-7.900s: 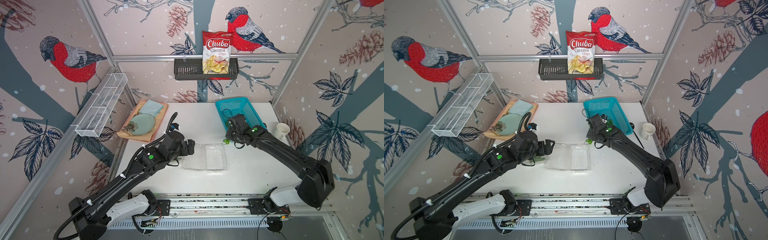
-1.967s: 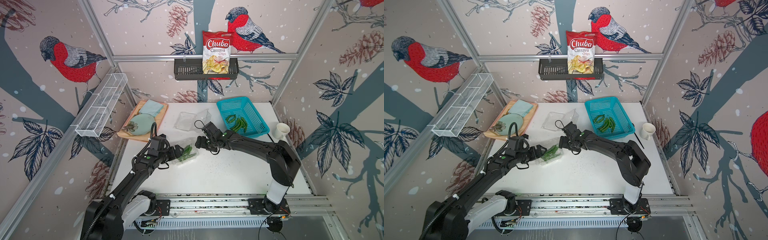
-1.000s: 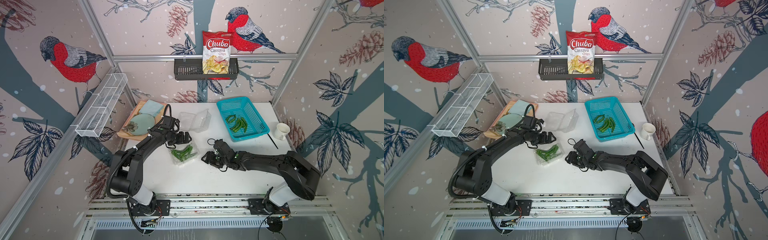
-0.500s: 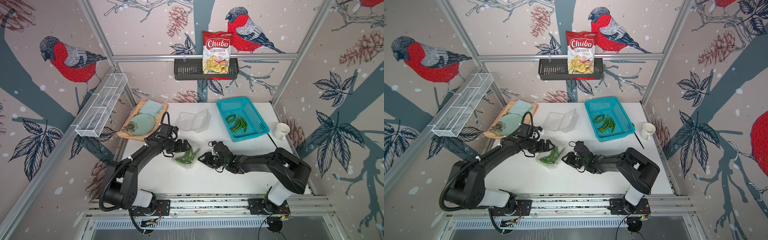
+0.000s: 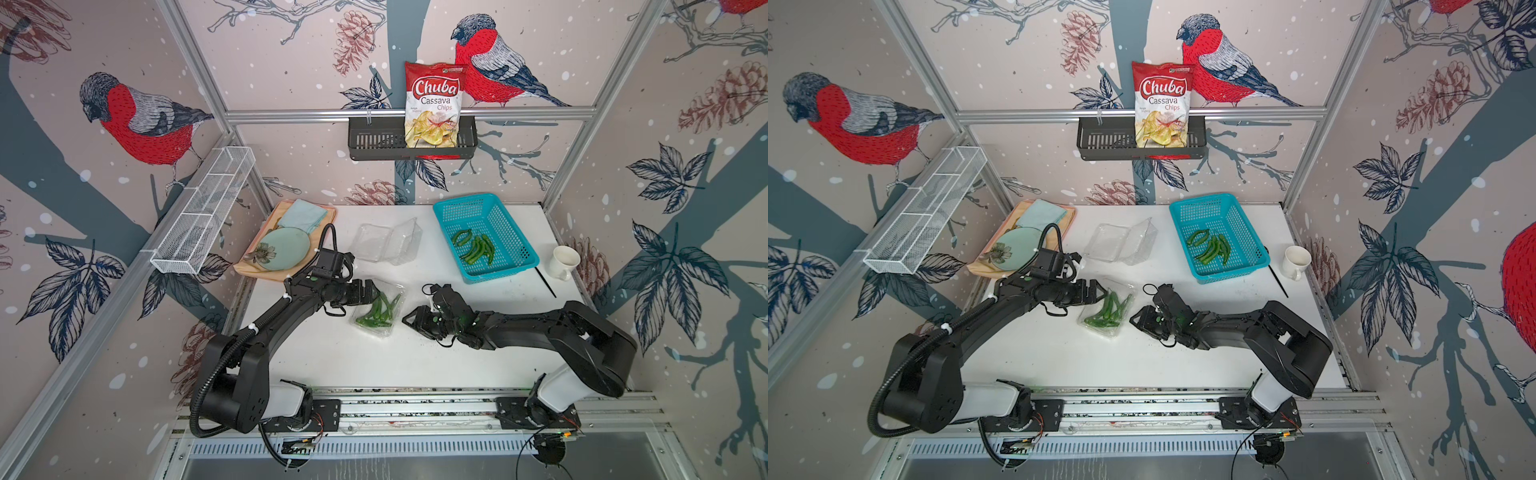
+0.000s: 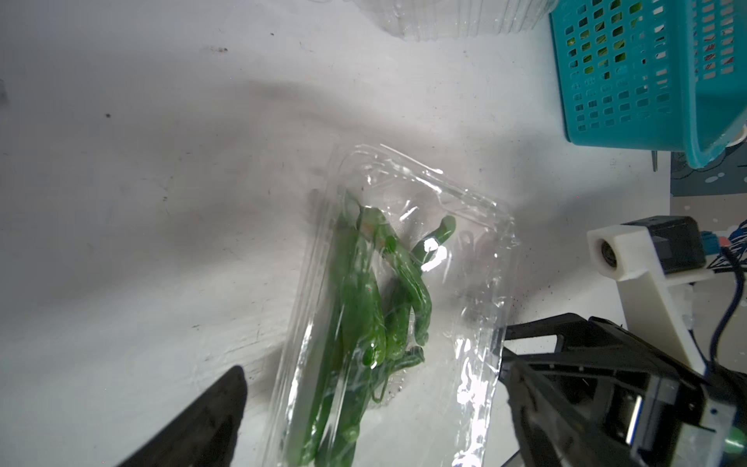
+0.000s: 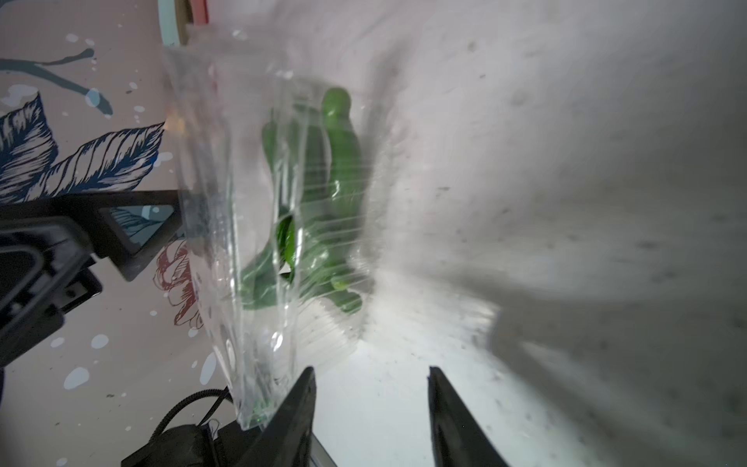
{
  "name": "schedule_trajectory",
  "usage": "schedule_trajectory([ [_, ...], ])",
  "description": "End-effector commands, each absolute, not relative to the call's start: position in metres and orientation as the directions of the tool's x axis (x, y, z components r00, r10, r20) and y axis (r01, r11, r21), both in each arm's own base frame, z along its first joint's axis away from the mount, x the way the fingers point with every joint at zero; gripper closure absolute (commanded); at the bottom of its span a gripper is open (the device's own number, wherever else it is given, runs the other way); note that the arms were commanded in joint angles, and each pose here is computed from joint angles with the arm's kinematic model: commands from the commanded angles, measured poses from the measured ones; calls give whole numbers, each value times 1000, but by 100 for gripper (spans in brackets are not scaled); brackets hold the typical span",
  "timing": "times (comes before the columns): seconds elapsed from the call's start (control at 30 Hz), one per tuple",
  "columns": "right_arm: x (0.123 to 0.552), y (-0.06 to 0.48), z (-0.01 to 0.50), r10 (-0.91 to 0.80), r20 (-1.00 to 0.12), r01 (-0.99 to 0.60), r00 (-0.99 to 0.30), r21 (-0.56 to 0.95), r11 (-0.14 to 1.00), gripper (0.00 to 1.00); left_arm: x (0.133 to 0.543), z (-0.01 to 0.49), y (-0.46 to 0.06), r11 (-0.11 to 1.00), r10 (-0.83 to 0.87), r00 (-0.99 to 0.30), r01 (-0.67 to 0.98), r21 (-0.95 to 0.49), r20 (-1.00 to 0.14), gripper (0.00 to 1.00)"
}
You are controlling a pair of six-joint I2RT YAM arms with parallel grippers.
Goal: Take small green peppers out of containers
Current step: Adjust the packing box at the center of the board.
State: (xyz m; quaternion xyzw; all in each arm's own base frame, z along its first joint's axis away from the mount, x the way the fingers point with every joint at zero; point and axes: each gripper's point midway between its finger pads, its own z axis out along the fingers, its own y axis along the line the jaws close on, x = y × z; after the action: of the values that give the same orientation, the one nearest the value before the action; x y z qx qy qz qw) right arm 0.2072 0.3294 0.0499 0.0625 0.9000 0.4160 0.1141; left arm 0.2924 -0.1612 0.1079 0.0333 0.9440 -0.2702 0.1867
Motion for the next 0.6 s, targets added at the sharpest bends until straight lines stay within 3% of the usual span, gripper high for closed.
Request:
schedule_trajectory([
  [0.0, 211, 315, 48, 239, -141, 49, -961, 761, 647, 54, 293, 109, -158, 863, -25, -925, 171, -475, -378, 3],
  [0.23, 228, 336, 81, 226, -186, -34, -956, 837, 546, 55, 299, 109, -169, 843, -17, -930, 184, -505, -368, 3],
  [0.57, 227, 365, 76, 187, -165, -45, -968, 852, 521, 60, 300, 109, -183, 820, -1, -933, 205, -535, -359, 3],
])
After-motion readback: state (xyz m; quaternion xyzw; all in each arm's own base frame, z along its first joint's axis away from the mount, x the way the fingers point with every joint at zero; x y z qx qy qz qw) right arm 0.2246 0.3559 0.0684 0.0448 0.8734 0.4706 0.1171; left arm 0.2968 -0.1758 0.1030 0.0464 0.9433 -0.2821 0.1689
